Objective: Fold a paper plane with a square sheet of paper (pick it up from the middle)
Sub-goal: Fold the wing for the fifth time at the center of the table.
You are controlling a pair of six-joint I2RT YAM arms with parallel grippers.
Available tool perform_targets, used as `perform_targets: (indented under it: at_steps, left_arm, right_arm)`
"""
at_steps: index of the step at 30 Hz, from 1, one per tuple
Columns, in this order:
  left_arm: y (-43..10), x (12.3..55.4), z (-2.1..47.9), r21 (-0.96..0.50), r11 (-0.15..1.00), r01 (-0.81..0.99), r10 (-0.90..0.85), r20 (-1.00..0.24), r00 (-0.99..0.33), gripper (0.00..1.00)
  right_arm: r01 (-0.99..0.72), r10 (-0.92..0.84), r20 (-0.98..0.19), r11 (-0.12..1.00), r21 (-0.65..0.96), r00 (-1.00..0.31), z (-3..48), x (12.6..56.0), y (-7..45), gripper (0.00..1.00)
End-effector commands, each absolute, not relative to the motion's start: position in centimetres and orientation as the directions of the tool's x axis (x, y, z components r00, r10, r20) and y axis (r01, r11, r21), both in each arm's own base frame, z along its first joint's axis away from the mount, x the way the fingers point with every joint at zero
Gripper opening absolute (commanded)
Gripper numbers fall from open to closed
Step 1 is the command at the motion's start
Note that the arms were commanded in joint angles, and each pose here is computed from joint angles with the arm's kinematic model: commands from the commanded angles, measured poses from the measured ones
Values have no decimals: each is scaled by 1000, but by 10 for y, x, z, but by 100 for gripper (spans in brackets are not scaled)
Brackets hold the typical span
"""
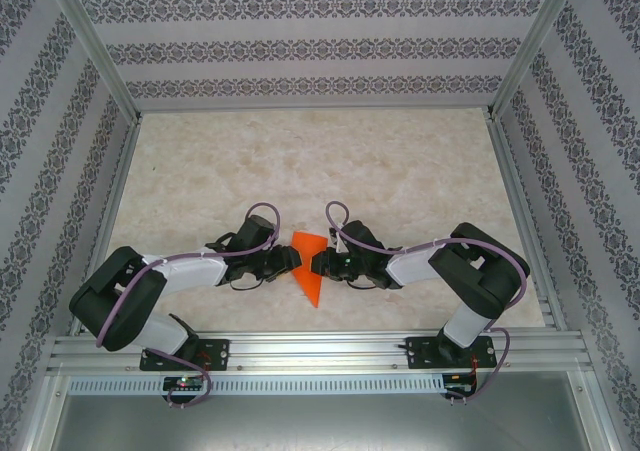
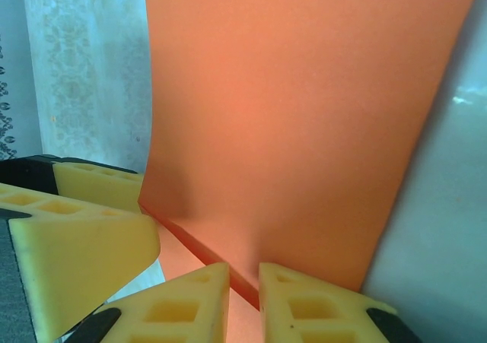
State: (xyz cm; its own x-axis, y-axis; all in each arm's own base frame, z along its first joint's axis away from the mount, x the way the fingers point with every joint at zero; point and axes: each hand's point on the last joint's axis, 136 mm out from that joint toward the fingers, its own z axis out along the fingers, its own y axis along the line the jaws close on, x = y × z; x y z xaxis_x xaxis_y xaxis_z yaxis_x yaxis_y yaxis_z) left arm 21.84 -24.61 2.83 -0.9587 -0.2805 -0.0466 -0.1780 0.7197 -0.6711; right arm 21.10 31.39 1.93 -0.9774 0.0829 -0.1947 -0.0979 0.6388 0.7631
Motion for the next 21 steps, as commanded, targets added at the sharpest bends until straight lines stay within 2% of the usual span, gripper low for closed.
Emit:
perform_targets:
  at_steps: [1,12,21]
  left_arm:
    - [-262,222,37,-723,681,-114,-228,-62,-972,41]
    - [-273,234,41,-748,658,-84,-214,-79,-974,36]
    - [-272,242,43,-768,639,-45,-176,-89,-980,37]
  right_arm:
    - [-57,106,-194,729,682,-975,-14,212,287,19]
    - [-67,96,-199,727,683,-975,-14,214,285,19]
    - [-67,92,-195,728,683,-976,-16,215,281,19]
